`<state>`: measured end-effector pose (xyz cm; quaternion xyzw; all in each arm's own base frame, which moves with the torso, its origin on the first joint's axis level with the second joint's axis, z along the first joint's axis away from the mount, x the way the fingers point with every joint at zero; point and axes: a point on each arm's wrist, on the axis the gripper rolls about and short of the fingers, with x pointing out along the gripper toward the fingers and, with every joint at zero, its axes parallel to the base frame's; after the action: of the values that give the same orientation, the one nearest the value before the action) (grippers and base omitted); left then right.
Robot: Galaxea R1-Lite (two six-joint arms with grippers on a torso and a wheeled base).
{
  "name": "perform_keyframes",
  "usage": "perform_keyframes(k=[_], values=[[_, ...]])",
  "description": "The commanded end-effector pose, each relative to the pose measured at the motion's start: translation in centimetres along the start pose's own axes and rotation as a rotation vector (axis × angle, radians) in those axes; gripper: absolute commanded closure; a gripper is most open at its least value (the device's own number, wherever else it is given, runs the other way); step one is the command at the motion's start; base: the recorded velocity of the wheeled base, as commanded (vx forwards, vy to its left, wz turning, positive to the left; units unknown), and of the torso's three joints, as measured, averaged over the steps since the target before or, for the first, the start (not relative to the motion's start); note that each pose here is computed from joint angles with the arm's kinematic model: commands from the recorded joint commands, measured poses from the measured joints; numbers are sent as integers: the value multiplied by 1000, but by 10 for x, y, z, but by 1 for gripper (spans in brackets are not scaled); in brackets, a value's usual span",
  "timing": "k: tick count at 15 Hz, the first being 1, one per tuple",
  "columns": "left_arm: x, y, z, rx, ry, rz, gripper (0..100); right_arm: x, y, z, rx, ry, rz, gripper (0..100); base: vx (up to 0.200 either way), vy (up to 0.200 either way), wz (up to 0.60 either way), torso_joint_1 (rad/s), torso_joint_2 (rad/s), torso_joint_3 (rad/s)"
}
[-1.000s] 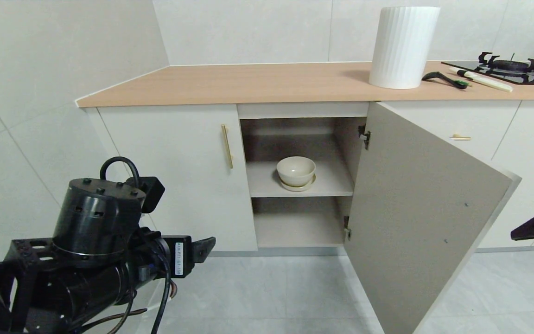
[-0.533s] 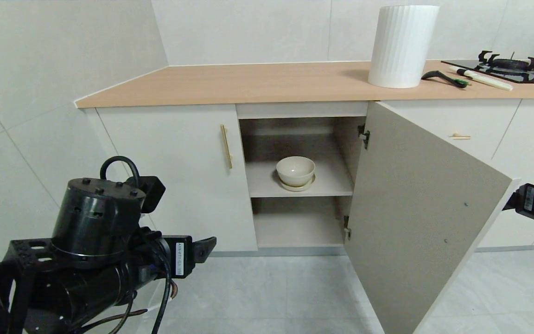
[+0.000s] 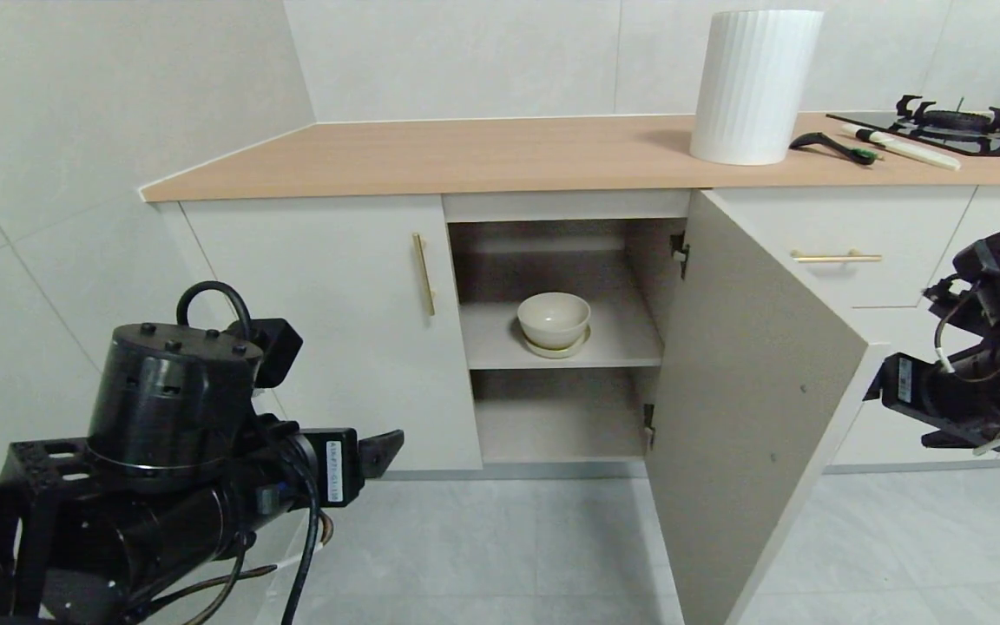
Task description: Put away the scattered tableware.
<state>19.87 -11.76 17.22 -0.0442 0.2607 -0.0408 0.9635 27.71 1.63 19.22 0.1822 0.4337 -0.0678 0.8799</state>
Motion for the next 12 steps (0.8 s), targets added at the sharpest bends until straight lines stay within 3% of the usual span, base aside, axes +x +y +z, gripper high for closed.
perform_keyframes(k=[1, 4, 8, 10, 12], values=[[-2, 1, 2, -13, -23, -7, 0, 11, 43, -18, -126, 36, 105, 0, 0, 0, 0, 0, 0, 0], [-7, 2, 5, -19, -44, -13, 0, 40, 79, -30, -215, 45, 178, 0, 0, 0, 0, 0, 0, 0], [-9, 2, 5, -17, -51, -17, 0, 67, 105, -42, -254, 45, 235, 0, 0, 0, 0, 0, 0, 0], [-9, 3, 4, -9, -45, -14, 0, 73, 113, -45, -219, 19, 266, 0, 0, 0, 0, 0, 0, 0], [-9, 3, 1, 20, -37, -14, 0, 86, 121, -45, -141, -11, 296, 0, 0, 0, 0, 0, 0, 0]])
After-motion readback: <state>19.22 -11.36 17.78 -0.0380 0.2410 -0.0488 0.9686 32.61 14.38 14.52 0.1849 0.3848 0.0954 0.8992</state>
